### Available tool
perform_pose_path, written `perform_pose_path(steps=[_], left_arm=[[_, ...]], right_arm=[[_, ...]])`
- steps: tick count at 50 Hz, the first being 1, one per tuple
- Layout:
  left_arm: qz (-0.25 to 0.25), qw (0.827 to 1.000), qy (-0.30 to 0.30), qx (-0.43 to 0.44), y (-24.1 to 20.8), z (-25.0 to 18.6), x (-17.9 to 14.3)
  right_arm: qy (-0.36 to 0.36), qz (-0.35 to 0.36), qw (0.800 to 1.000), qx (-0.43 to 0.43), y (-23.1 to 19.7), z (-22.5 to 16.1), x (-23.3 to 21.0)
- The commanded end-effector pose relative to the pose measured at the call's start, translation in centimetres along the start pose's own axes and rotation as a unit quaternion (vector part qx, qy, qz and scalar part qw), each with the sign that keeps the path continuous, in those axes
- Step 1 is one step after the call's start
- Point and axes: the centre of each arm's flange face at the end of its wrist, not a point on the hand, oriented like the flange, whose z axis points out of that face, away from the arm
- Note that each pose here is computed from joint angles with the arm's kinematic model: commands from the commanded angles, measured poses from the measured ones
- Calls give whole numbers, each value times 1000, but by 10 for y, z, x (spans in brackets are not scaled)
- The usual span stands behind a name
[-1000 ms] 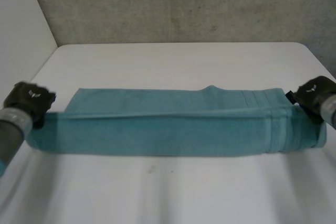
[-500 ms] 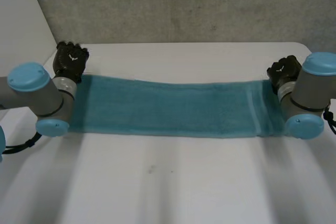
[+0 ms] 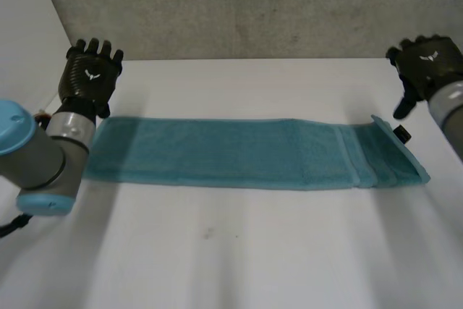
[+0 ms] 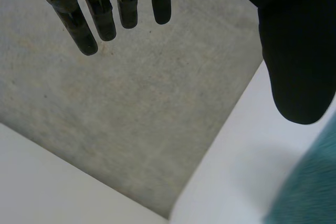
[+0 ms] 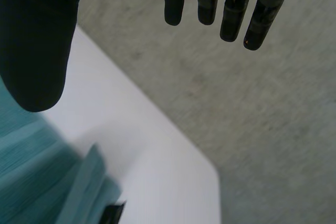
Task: Fold the laundry
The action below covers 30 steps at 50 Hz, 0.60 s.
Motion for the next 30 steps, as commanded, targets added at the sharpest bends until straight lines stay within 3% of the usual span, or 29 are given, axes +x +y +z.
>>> perform_pose_path(steps=[1, 7, 10, 16, 30], left_arm=[[-146, 987, 36, -60, -11, -42, -3], [-250, 959, 54, -122, -11, -61, -3], [-268, 953, 53, -130, -10, -63, -3], [-268, 954, 47, -129, -8, -62, -4], [-267, 953, 55, -134, -6, -69, 3]], right_arm=[[-59, 30, 993, -93, 37, -20, 12], [-78, 56, 984, -150, 77, -30, 19], [-85, 63, 983, -149, 94, -26, 20], [-95, 73, 981, -150, 124, -18, 13], [-104, 30, 986, -129, 138, -12, 7]])
